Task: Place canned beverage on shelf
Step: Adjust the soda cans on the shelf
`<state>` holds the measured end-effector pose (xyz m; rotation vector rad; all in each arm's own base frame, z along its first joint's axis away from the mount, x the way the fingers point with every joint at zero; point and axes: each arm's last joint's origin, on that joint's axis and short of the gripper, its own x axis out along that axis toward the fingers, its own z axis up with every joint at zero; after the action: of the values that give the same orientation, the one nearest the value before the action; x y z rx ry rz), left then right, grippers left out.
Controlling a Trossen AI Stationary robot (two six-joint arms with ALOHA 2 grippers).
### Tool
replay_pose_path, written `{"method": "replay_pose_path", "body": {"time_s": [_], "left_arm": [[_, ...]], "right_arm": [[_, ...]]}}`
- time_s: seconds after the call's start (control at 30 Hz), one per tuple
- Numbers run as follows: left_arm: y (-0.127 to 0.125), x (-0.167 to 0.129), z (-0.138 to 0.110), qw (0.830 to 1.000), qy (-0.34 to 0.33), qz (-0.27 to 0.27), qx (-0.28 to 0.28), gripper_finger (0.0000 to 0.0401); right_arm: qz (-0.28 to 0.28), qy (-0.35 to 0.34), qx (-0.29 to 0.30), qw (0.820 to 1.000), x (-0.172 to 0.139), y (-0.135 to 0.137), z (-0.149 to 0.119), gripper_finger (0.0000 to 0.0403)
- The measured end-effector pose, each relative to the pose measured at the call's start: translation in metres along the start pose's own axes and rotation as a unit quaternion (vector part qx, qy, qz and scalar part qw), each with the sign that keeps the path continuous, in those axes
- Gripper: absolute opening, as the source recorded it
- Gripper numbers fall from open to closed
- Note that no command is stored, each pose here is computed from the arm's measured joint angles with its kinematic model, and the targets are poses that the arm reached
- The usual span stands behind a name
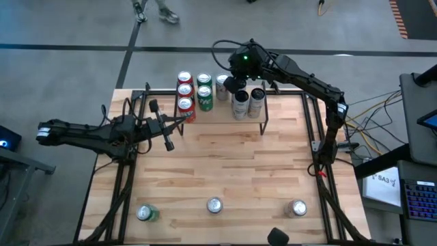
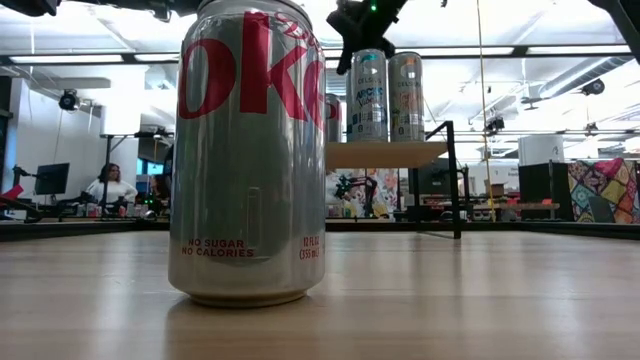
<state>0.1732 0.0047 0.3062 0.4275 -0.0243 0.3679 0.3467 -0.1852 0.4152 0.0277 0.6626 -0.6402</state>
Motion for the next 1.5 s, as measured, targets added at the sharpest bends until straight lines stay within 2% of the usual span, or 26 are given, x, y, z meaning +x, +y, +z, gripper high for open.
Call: {"method": "replay_pose_path", "body": {"time_s": [0.33,0.67,0.9,1.13,1.3,1.5], "left_arm": [[0.000,0.000,0.000,1.000,0.000,0.000,0.000,0.0000],[0.000,0.000,0.000,1.000,0.000,0.000,0.000,0.0000],[0.001,-0.001,0.001,1.000,-0.003,0.007,0.000,0.0000],[0.012,-0.009,0.003,0.995,0.026,0.099,-0.008,0.0000],[0.013,-0.013,0.003,0.995,0.031,0.096,-0.007,0.0000],[0.012,-0.012,0.001,0.995,0.039,0.092,-0.001,0.0000]], "right_arm": [[0.002,0.064,0.008,0.998,-0.001,0.000,-0.013,0.0009],[0.000,0.071,0.014,0.997,-0.002,-0.001,-0.014,0.0009],[-0.001,0.019,0.035,0.999,-0.017,-0.005,0.003,0.0009],[0.008,-0.009,0.056,0.998,-0.010,0.001,0.010,0.0009],[0.013,-0.027,0.065,0.997,0.002,0.008,0.013,0.0009],[0.015,-0.043,0.053,0.998,0.003,0.012,0.017,0.0009]]}}
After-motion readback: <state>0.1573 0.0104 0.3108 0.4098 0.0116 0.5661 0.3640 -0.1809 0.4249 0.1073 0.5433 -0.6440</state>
